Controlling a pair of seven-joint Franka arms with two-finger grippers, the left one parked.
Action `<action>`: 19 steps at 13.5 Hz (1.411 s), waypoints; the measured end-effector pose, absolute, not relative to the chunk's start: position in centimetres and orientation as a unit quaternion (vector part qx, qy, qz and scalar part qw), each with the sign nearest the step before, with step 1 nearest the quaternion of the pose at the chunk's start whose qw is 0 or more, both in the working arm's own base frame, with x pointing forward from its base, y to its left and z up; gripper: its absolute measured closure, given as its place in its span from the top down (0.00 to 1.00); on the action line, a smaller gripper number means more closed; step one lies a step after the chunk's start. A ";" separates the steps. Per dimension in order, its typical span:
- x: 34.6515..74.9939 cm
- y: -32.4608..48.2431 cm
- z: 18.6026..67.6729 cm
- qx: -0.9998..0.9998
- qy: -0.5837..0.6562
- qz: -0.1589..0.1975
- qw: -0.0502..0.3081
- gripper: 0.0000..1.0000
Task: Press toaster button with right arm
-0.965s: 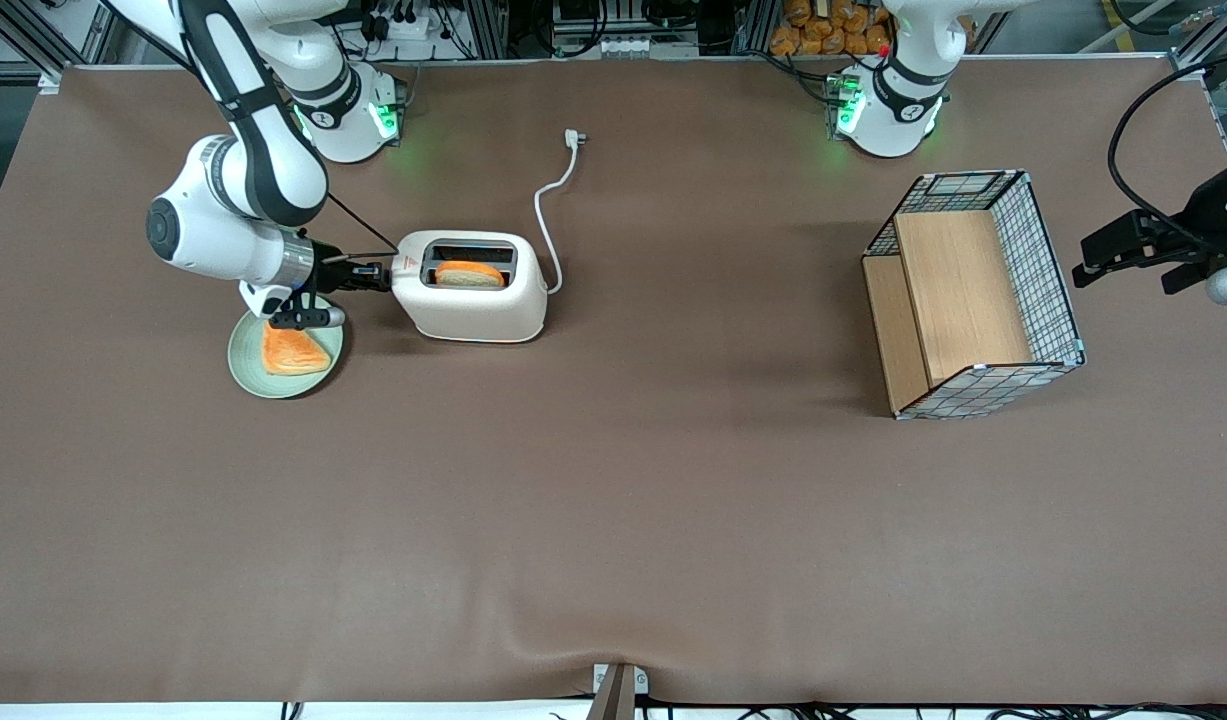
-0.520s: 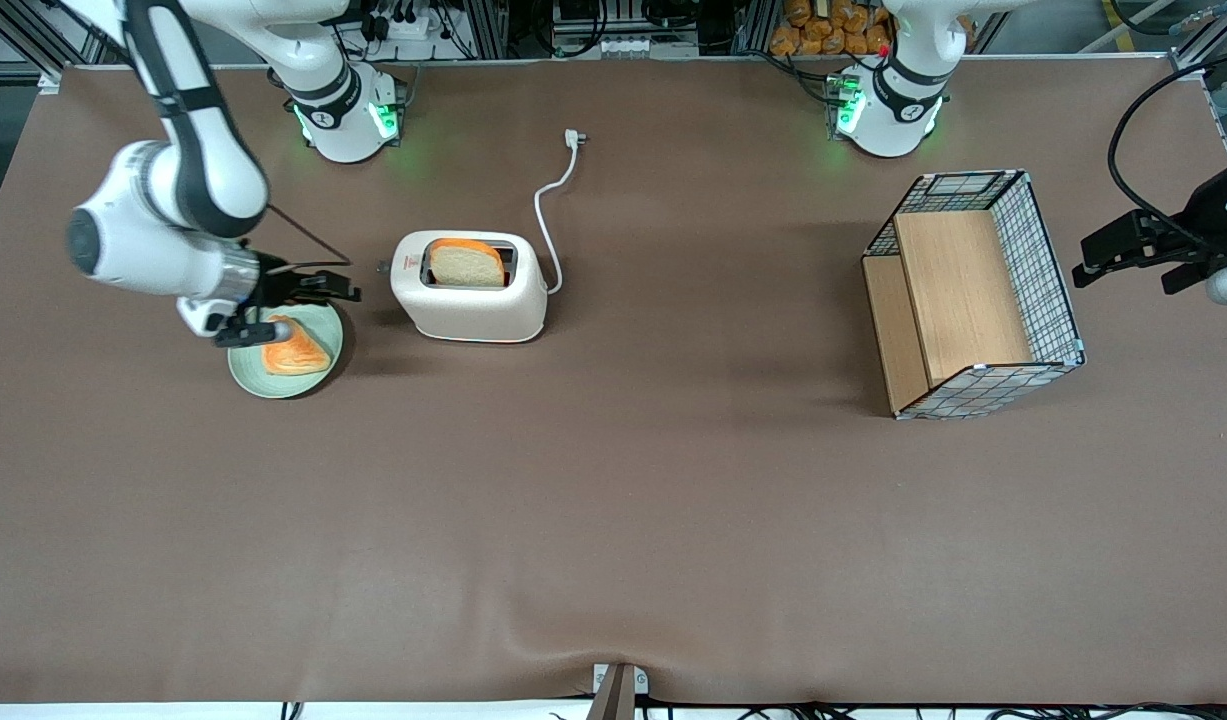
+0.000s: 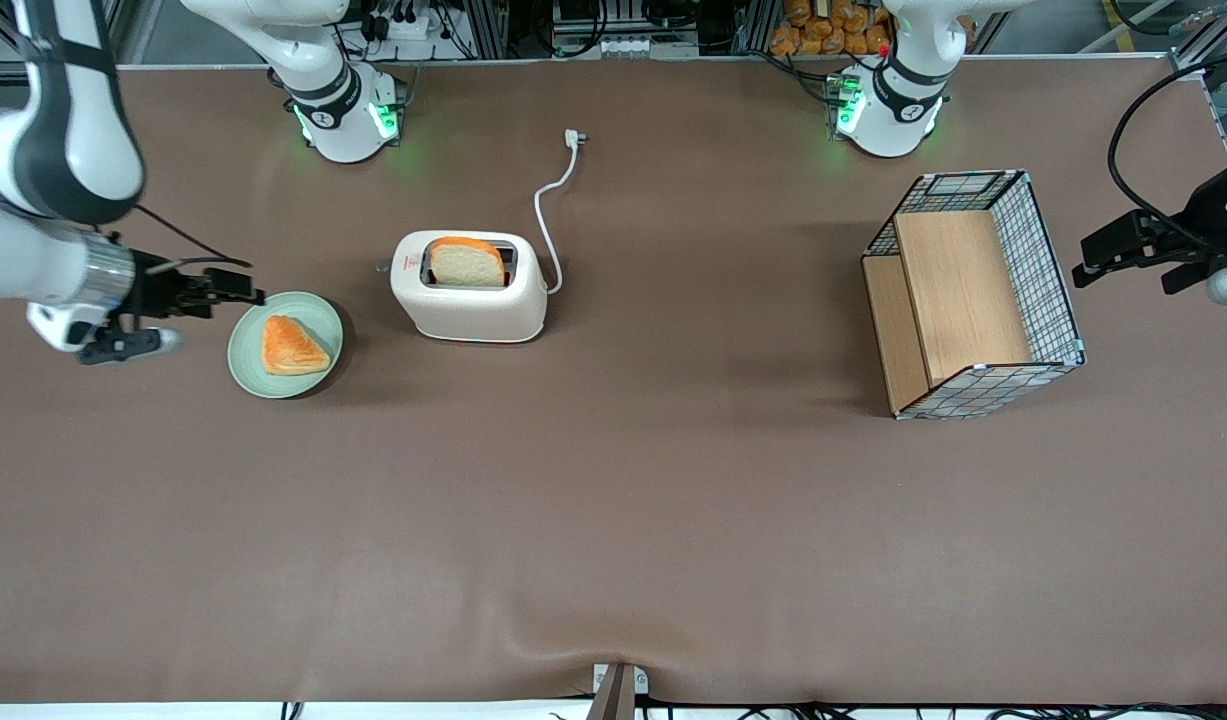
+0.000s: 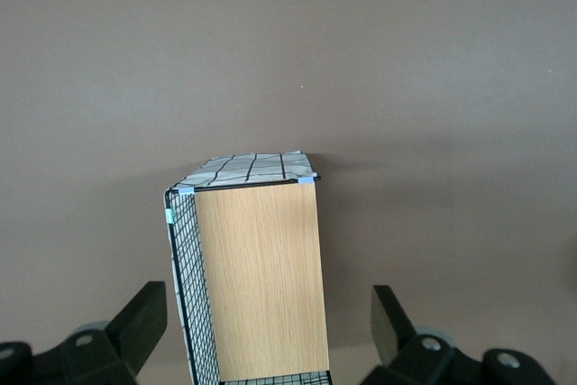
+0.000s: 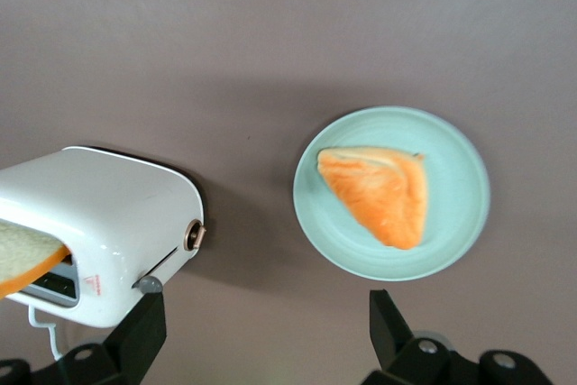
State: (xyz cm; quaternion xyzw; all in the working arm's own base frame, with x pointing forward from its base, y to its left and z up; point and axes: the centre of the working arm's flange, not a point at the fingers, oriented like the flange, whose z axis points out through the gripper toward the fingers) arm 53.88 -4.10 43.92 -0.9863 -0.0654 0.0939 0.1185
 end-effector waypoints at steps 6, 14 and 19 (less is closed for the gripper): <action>58.1 -4.7 56.9 -0.991 -0.101 0.060 0.059 1.00; 56.4 -3.9 66.0 -0.999 0.001 0.010 0.045 1.00; 53.3 -5.9 66.9 -0.998 0.040 -0.005 0.044 1.00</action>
